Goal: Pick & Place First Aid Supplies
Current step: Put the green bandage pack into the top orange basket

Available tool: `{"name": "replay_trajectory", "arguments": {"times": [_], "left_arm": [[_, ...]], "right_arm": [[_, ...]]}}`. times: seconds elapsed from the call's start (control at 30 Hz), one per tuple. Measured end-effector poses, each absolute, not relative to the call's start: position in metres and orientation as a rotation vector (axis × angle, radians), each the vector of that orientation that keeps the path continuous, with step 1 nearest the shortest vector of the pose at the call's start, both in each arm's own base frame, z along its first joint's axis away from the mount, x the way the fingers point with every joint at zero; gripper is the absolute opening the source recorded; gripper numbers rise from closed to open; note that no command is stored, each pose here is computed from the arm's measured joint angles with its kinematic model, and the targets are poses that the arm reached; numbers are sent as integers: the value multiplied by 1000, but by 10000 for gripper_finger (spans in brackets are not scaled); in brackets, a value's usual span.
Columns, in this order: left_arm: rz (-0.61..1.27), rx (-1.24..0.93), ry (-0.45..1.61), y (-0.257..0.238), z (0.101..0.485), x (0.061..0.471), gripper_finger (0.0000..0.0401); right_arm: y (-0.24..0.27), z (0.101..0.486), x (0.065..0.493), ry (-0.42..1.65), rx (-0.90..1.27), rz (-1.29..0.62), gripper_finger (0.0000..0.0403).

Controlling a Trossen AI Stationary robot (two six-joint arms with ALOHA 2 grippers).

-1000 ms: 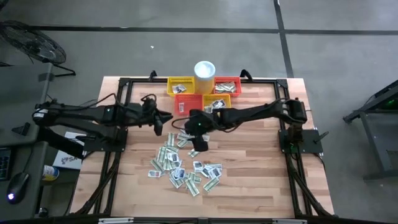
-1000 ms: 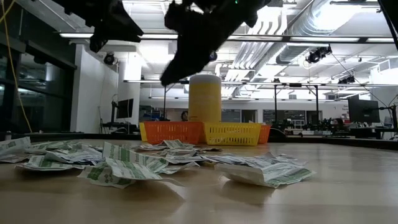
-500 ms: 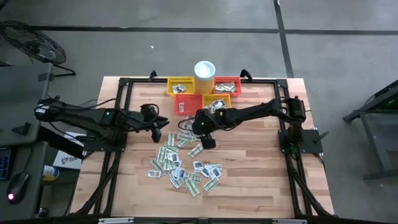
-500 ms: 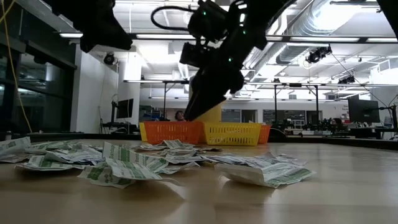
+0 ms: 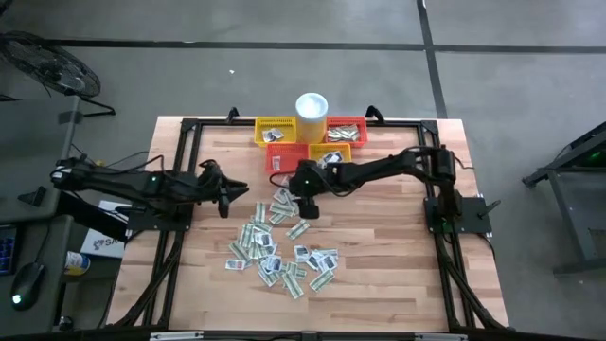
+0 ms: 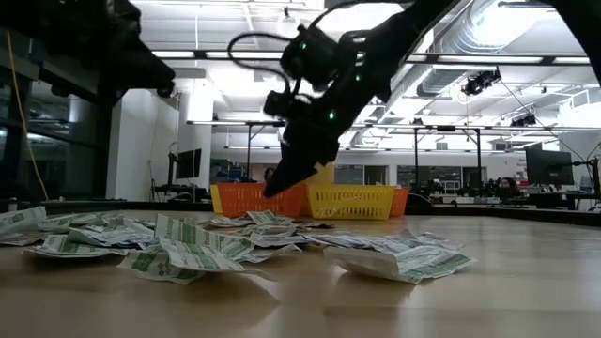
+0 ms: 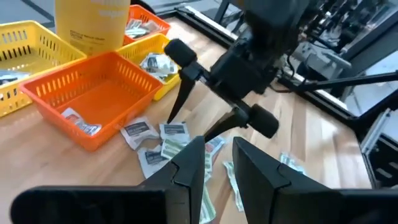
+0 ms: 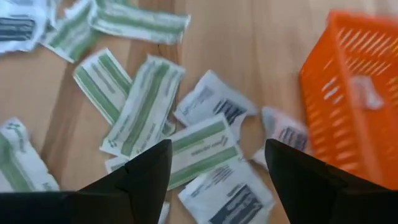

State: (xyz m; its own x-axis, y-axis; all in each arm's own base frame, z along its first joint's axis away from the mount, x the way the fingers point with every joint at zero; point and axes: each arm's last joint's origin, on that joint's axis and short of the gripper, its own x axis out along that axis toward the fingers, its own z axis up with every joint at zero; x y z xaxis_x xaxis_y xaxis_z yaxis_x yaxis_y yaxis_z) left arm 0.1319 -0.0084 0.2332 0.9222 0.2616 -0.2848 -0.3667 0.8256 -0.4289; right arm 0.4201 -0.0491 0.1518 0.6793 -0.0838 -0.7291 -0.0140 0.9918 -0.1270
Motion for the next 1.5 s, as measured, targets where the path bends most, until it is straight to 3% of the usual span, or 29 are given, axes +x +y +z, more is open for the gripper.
{"name": "replay_trajectory", "arguments": {"times": [0.23, 0.87, 1.5], "left_arm": [[331, -519, 195, -6, 230, 114, 83], [248, -534, 227, -7, 230, 109, 83], [167, -530, 255, -10, 230, 110, 83]], "right_arm": [[-51, 134, 426, 814, 53, -125, 247], [-52, 124, 428, 792, 339, -294, 172], [-39, 125, 429, 797, 337, -264, 32]]}}
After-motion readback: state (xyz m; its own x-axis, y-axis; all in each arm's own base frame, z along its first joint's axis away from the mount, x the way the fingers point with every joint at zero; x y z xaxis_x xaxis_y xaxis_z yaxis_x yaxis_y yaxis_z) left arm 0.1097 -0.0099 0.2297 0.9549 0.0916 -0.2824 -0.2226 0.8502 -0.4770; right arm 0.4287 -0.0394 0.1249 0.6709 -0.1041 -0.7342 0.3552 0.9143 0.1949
